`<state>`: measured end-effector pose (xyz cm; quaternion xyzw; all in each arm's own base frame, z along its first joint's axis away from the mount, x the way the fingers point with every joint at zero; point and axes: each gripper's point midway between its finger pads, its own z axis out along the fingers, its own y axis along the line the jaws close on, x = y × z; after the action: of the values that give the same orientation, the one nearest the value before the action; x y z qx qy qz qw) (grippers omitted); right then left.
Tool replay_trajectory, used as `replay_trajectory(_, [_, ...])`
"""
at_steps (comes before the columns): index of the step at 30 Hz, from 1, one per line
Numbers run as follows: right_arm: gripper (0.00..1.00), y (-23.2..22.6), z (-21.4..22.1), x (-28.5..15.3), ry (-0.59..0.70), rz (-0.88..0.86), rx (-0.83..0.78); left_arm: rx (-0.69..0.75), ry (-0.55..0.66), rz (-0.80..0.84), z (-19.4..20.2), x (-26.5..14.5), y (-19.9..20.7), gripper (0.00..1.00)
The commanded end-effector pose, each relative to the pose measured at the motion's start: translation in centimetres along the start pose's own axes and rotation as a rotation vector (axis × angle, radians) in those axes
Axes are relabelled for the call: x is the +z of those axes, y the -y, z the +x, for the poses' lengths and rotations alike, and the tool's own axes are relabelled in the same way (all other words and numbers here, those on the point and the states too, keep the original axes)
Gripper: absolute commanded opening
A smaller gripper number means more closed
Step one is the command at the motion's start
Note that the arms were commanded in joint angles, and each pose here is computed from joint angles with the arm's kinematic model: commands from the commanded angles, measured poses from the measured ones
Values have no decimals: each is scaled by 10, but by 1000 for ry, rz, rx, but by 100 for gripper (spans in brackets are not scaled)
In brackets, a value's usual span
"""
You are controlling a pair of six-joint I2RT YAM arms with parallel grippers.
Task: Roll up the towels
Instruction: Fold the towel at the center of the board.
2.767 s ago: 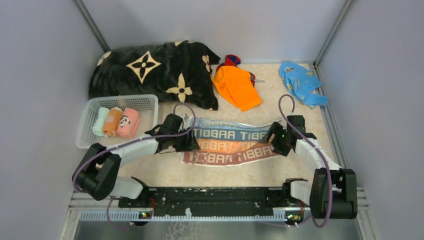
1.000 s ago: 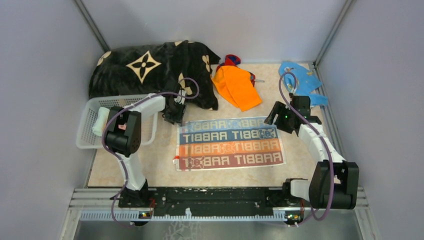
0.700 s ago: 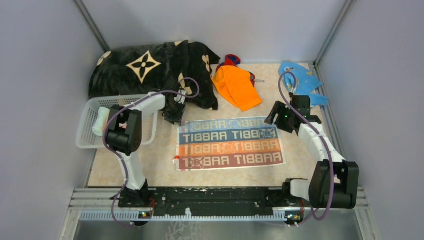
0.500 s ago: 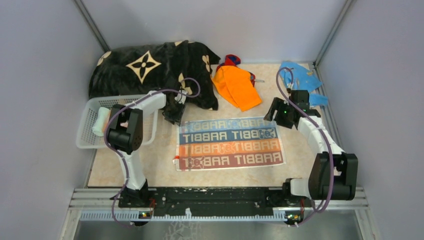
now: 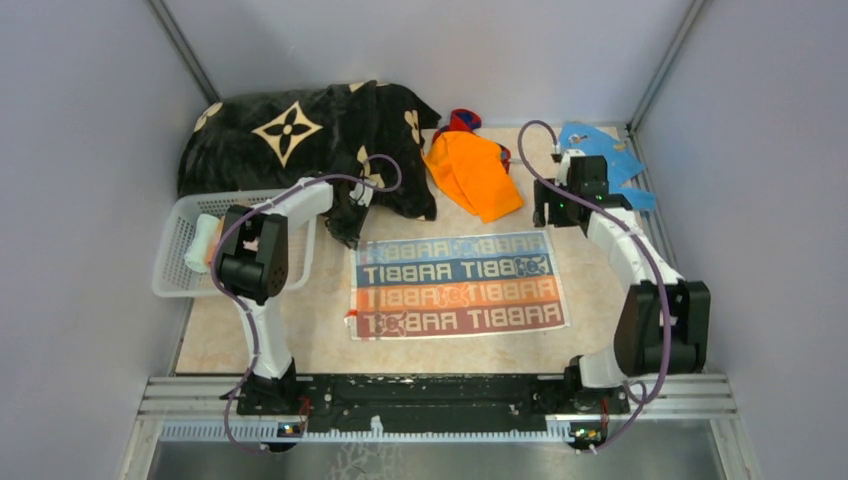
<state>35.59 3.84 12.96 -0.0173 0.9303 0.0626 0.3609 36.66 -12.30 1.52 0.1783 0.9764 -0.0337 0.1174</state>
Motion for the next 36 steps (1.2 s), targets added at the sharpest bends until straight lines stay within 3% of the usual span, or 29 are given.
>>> replay_trajectory(1, [71,18,-20,24,-32,21,-227,3,-145,99,41,49,20,16])
replay_trajectory(8, [58,40,-9,61,-208,-18,-314,10,-149,76,42,47,17,5])
replay_trajectory(17, [44,21,8,83,-279,-181,-355,12,-139,72,38,45,17,3])
replay_trajectory(36, [41,24,54,112,-433,-179,-445,11,-145,62,39,48,15,2])
